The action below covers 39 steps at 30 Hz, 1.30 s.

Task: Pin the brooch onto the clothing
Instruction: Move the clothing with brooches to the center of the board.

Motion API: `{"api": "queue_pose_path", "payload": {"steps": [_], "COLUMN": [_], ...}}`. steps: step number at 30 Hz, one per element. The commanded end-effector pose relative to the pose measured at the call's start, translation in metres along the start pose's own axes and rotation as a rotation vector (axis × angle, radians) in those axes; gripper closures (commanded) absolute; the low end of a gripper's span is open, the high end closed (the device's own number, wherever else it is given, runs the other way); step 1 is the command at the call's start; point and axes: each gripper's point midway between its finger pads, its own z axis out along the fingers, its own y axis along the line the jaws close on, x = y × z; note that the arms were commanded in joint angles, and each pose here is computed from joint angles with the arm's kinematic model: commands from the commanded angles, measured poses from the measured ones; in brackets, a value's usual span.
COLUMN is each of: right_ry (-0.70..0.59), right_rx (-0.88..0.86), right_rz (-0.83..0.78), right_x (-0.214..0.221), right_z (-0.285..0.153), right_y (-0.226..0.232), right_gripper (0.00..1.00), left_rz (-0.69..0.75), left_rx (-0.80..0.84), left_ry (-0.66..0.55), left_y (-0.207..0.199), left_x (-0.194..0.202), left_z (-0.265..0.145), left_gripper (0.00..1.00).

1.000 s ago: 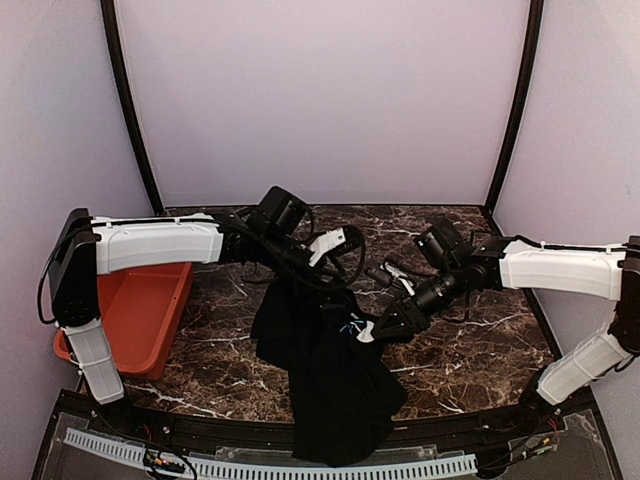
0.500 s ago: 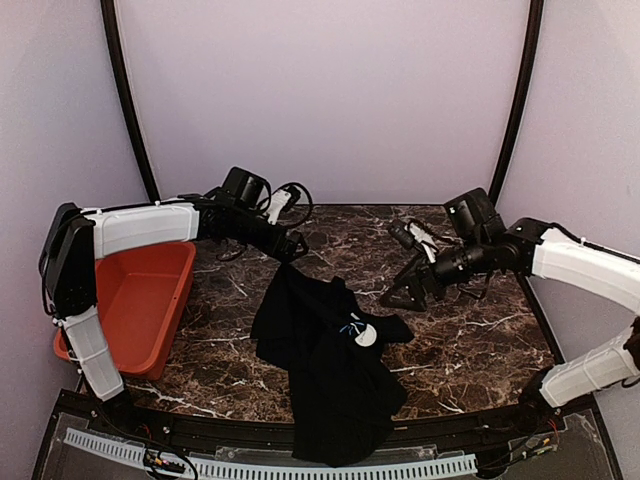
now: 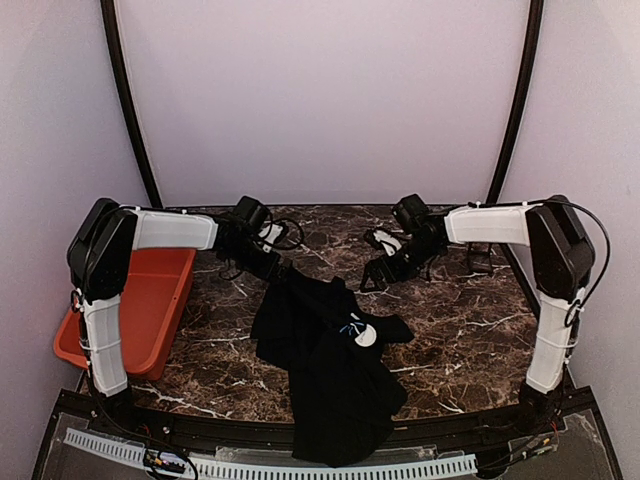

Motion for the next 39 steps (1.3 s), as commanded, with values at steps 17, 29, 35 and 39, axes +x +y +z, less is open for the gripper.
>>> {"api": "queue_pose_path", "payload": {"steps": [17, 29, 35, 39], "right_ry": [0.288, -0.069, -0.156, -0.143], "right_rx": [-0.194, 0.255, 0.218, 0.206], "right_rz": [-0.063, -0.008, -0.034, -0.030], "right_x": [0.075, -0.018, -0.037, -0.029], "right_z": [0.089, -0.011, -0.027, -0.022], "right_y": [0.064, -0.010, 0.004, 0.004], "right_gripper": [0.80, 1.00, 1.00, 1.00], "left_rz": [-0.015, -0.001, -0.011, -0.013], "left_rx": [0.090, 0.125, 0.210, 0.244], "left_ry": [0.032, -0.012, -0.050, -0.103], "left_y": [-0.011, -0.018, -0.033, -0.039], "left_x": [0.007, -0.006, -0.016, -0.035], "left_z": [-0.002, -0.011, -0.015, -0.016], "left_gripper": [0.08, 0.32, 0.18, 0.12]}}
